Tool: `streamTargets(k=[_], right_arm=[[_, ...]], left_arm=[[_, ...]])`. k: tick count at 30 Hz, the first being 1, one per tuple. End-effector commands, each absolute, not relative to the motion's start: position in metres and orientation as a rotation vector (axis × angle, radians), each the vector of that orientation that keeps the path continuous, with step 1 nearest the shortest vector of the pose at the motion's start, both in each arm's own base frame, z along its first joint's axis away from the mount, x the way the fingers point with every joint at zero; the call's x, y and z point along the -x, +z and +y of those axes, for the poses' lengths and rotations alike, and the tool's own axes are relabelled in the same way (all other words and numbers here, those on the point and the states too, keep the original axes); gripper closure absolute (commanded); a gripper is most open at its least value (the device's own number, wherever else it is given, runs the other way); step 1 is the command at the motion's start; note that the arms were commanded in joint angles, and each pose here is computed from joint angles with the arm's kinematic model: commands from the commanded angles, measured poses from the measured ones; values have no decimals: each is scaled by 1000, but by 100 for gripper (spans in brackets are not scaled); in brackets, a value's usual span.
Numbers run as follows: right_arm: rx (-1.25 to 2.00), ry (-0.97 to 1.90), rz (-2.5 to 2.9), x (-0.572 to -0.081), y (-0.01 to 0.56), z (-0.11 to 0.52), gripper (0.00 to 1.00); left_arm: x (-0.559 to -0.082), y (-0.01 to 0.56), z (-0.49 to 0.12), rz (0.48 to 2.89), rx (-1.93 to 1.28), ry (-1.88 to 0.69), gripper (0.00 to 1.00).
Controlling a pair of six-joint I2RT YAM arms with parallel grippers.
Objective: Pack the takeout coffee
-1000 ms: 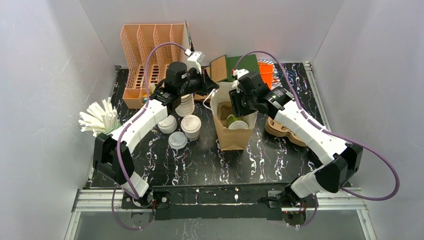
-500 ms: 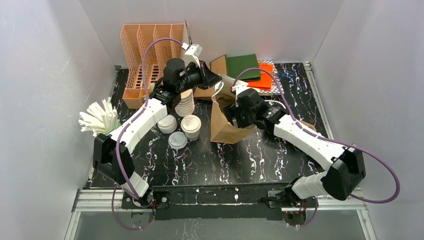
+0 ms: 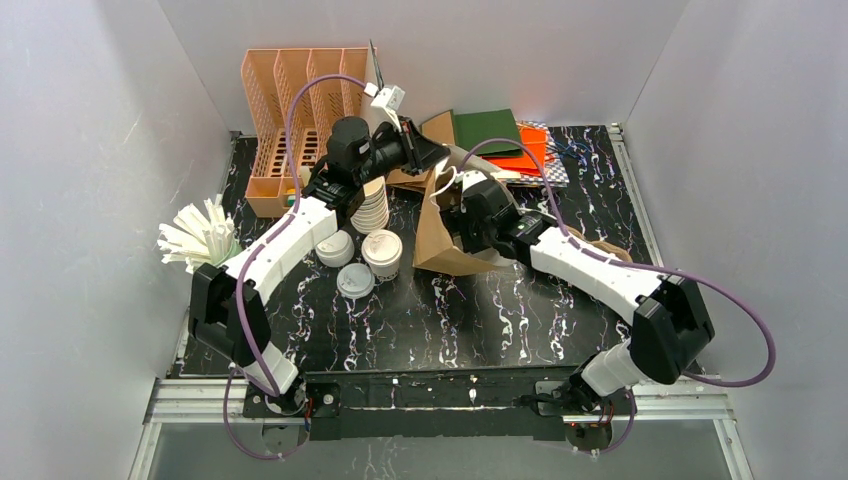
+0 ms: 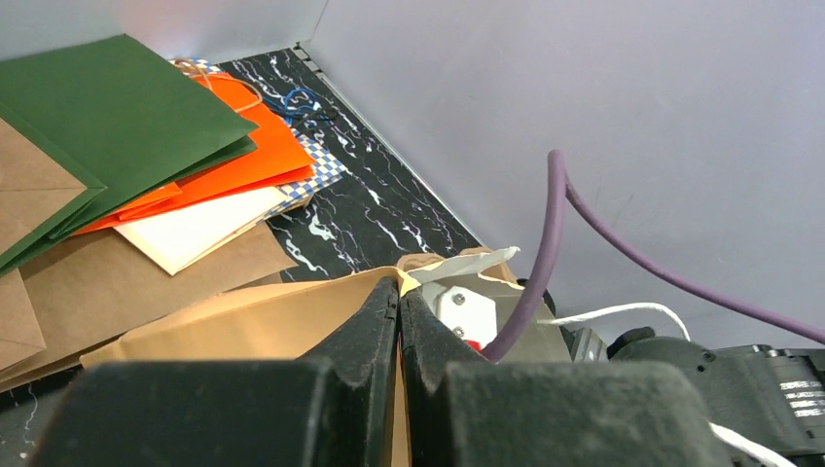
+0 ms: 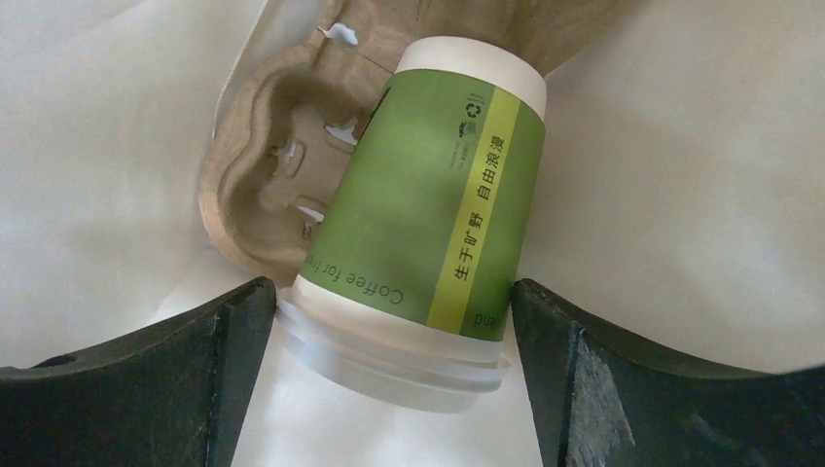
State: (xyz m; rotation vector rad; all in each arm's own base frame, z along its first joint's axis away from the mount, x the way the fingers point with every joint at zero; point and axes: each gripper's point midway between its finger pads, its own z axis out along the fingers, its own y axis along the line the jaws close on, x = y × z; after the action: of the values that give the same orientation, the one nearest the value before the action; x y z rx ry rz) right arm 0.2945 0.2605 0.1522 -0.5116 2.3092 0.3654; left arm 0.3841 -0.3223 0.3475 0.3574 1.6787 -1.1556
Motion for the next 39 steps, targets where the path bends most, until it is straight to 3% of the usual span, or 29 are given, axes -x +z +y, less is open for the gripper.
streamTargets(k=[1,9,13,19,23,32,39], right_arm=[[442,248,2336,-307,125,249,2],[399,157,2445,-305,103,233,5],[379,141,2450,-308,111,229,21],[324,222,2376,-325,169,240,50],[274,270,2319,-329,205,240,63],[197,341,2207,-338,257,228,64],[204,506,2093,-352,314,244,66]], left_arm=[[-383,386,-319,1539,-361,-1173,100],[-386,378,-319,1576,-390,-1134,100],[-389,373,-321,1588,-404,-1124,100],[-388,366,-321,1612,-423,-1111,100],[-385,358,-320,1633,-454,-1099,100],[-381,326,-317,1704,-488,-1063,100],[-410,300,-315,1844,-504,-918,100]])
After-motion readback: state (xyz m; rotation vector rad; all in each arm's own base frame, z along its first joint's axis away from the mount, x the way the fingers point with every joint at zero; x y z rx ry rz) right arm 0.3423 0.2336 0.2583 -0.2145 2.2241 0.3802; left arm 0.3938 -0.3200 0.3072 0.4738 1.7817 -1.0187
